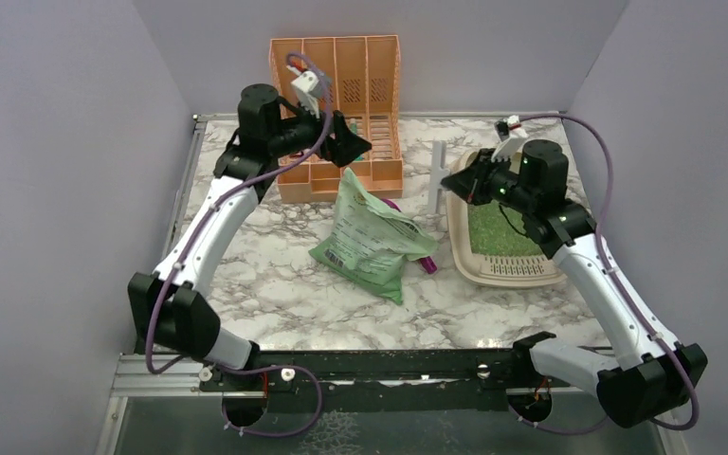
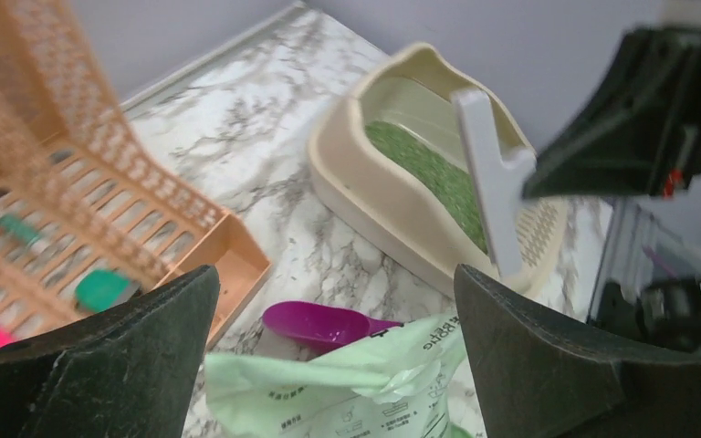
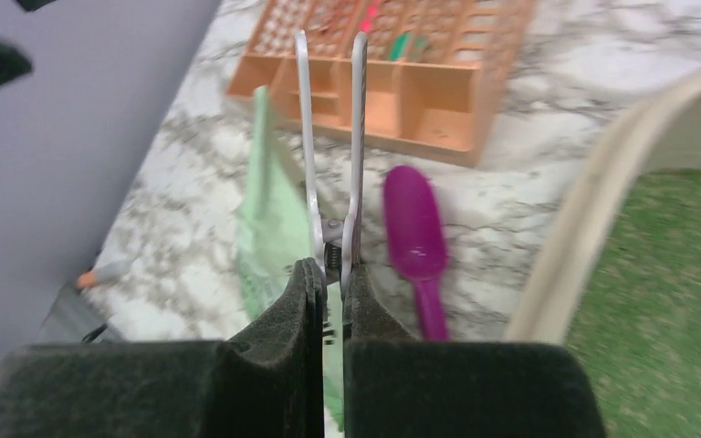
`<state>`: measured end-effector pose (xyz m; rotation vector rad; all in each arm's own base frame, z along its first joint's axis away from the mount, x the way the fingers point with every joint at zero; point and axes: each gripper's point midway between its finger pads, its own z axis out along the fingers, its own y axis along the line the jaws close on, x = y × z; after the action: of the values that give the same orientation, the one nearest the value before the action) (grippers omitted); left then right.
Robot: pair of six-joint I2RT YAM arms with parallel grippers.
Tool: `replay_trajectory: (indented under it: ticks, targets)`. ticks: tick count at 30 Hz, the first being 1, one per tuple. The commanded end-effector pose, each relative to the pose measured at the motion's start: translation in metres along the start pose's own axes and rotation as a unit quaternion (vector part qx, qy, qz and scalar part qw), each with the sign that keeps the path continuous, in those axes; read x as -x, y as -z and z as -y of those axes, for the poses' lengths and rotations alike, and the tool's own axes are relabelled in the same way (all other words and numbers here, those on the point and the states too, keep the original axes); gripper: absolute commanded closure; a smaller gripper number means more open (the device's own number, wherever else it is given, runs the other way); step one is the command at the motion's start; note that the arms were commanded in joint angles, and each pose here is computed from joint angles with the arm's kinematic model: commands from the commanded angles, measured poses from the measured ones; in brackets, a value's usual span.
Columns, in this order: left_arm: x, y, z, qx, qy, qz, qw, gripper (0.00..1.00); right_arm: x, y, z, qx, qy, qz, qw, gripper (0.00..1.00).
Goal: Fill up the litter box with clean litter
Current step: Clamp the cat litter bag at the center of the board.
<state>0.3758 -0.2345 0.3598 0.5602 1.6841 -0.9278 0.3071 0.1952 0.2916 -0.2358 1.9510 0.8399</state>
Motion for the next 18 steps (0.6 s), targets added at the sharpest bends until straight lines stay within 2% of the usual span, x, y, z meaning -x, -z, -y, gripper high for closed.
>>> replay_trajectory:
  ticks: [1, 4, 8, 11, 18]
  targets:
    - [-0.029, -0.023, 0.041, -0.206, -0.101, -0.062, 0.971, 0.01, 0.024, 0.028, 0.043, -0.138, 0.018, 0.022, 0.990, 0.99]
    - [-0.055, -0.049, 0.038, -0.230, -0.122, -0.119, 0.958, 0.01, 0.024, 0.039, 0.053, -0.170, 0.029, 0.021, 0.985, 0.99]
    - [-0.120, -0.078, 0.024, -0.236, -0.132, -0.235, 0.934, 0.01, 0.020, 0.050, 0.049, -0.170, 0.036, 0.017, 0.985, 0.99]
    - [-0.156, -0.090, 0.012, -0.231, -0.127, -0.294, 0.919, 0.01, 0.012, 0.052, 0.047, -0.161, 0.037, 0.006, 0.986, 0.99]
    - [-0.185, -0.083, 0.025, -0.297, -0.105, -0.309, 0.898, 0.03, -0.007, 0.047, 0.049, -0.149, 0.029, -0.021, 0.988, 0.99]
